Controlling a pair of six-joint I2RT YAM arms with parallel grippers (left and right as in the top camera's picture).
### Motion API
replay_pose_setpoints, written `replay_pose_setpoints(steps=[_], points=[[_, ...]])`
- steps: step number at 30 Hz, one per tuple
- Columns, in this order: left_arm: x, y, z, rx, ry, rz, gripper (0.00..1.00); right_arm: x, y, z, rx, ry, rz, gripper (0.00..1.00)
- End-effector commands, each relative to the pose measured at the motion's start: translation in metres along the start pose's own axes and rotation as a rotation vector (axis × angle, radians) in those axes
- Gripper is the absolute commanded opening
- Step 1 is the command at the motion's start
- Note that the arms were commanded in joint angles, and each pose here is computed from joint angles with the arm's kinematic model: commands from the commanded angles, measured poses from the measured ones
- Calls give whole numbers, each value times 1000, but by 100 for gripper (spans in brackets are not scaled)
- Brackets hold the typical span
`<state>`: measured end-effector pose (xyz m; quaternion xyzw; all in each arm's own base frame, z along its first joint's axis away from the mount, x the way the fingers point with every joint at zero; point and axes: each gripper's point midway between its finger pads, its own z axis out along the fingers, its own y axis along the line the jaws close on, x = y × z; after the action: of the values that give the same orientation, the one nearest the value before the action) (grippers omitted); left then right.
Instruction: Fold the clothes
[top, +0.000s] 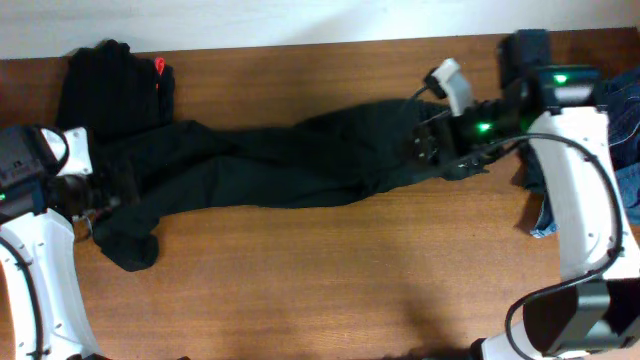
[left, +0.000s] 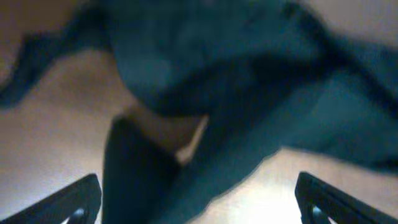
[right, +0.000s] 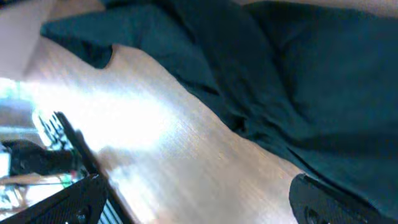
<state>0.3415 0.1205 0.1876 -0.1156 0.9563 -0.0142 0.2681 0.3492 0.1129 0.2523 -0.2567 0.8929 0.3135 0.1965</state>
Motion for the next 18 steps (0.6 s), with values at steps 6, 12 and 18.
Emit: replay_pose_setpoints(steps=[6, 12, 18], points=[[-32, -7, 31, 47, -73, 14, 96, -4, -22, 25, 114, 64, -43, 99], [-30, -22, 83, 85, -14, 49, 82, -12, -52, 42, 171, 60, 45, 99], [-2, -27, 114, 104, 112, 43, 54, 6, -96, 59, 310, 150, 167, 99]])
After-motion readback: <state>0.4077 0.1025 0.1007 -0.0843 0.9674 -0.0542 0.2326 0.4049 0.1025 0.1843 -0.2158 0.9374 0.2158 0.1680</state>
